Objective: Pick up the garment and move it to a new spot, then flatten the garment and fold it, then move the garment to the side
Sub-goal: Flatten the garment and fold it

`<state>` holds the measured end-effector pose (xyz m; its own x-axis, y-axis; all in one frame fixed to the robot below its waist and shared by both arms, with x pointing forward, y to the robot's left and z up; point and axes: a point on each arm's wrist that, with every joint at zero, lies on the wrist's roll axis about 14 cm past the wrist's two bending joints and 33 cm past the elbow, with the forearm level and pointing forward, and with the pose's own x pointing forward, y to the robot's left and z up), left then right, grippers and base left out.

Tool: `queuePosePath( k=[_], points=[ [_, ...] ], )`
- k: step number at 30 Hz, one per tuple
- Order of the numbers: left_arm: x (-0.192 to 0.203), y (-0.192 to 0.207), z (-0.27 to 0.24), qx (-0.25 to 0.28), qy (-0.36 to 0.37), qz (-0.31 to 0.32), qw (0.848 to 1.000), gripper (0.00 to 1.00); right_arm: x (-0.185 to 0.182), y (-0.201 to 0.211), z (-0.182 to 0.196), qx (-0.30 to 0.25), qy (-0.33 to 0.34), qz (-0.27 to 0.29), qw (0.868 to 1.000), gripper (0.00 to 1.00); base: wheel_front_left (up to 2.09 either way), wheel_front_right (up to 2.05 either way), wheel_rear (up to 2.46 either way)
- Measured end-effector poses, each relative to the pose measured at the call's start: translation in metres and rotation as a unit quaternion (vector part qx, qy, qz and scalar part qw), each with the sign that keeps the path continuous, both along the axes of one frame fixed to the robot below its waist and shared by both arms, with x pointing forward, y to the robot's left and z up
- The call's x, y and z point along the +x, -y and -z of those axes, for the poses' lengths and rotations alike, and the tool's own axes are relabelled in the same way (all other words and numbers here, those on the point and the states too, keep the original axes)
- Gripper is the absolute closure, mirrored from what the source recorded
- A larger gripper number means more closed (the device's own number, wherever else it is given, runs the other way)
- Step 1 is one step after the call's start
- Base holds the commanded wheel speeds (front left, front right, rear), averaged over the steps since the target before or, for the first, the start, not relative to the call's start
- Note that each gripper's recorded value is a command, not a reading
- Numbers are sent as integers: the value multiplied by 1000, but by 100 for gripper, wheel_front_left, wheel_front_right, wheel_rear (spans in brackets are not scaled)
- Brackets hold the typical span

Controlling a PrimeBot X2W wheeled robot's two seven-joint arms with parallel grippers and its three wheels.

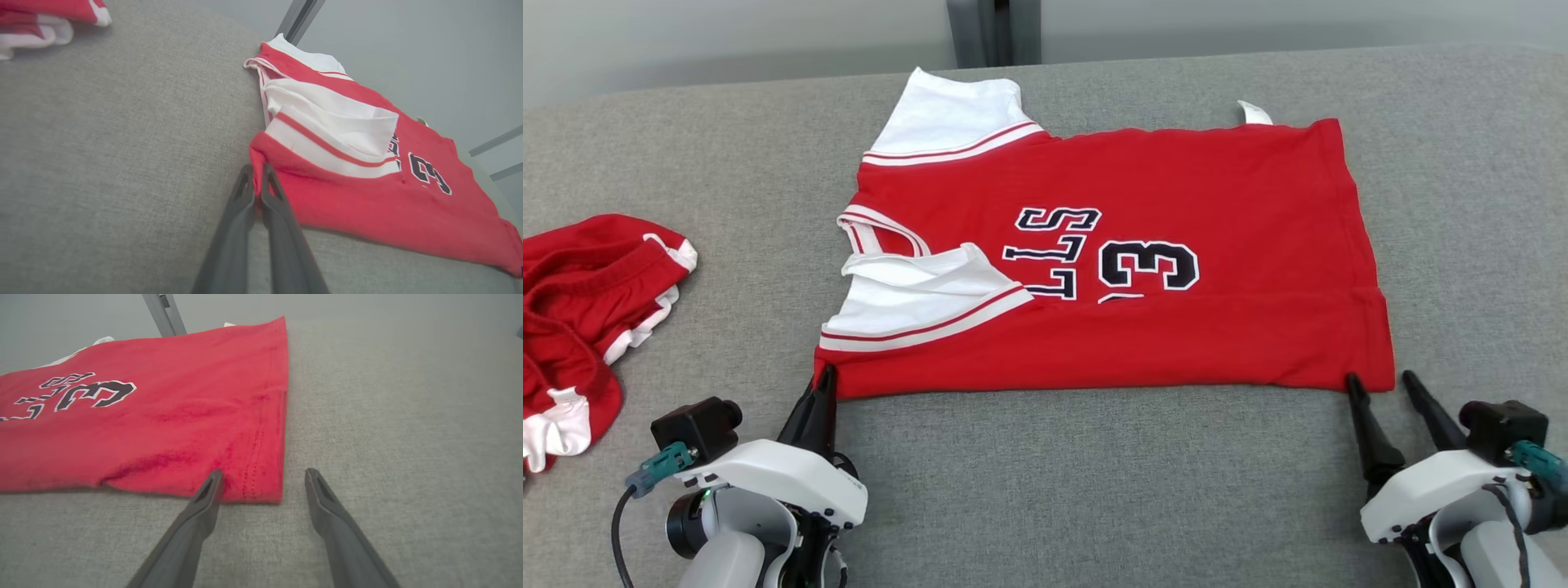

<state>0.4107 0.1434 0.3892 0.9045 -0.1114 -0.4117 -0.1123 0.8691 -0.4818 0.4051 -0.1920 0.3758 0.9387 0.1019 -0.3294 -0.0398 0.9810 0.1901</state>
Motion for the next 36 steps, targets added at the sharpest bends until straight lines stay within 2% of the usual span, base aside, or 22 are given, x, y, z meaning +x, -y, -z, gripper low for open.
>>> queuePosePath(
  k=[2,3,4,5,6,14,22,30,36],
  points=[
    [0,-3,1,3,-1,-3,1000,100,-1,-6,6,10,-12,-5,1000,0,0,0,0],
    [0,-4,2,4,-1,-5,1000,100,0,-9,8,14,-17,-8,1000,4,0,0,0],
    [0,-5,3,4,-2,-6,1000,100,1,-11,9,17,-18,-10,1000,43,0,0,0],
    [-1,-5,4,4,-3,-6,1000,100,3,-12,10,19,-20,-12,1000,65,0,0,0],
    [-1,-5,5,5,-4,-6,1000,100,4,-13,10,18,-21,-16,999,100,0,0,0],
    [-3,-9,1,-2,5,-7,1000,100,6,1,5,6,-17,-20,1000,100,0,0,0],
    [-36,-6,-3,-24,-6,-3,1000,100,-7,21,-5,-7,-4,-17,1000,100,0,0,0],
    [-75,1,-22,-39,-9,-5,999,100,-43,18,2,-17,-22,-45,999,100,0,0,0],
    [-103,-1,-23,-37,-30,-2,999,100,-73,26,7,-21,-39,-46,998,100,0,0,0]
  ],
)
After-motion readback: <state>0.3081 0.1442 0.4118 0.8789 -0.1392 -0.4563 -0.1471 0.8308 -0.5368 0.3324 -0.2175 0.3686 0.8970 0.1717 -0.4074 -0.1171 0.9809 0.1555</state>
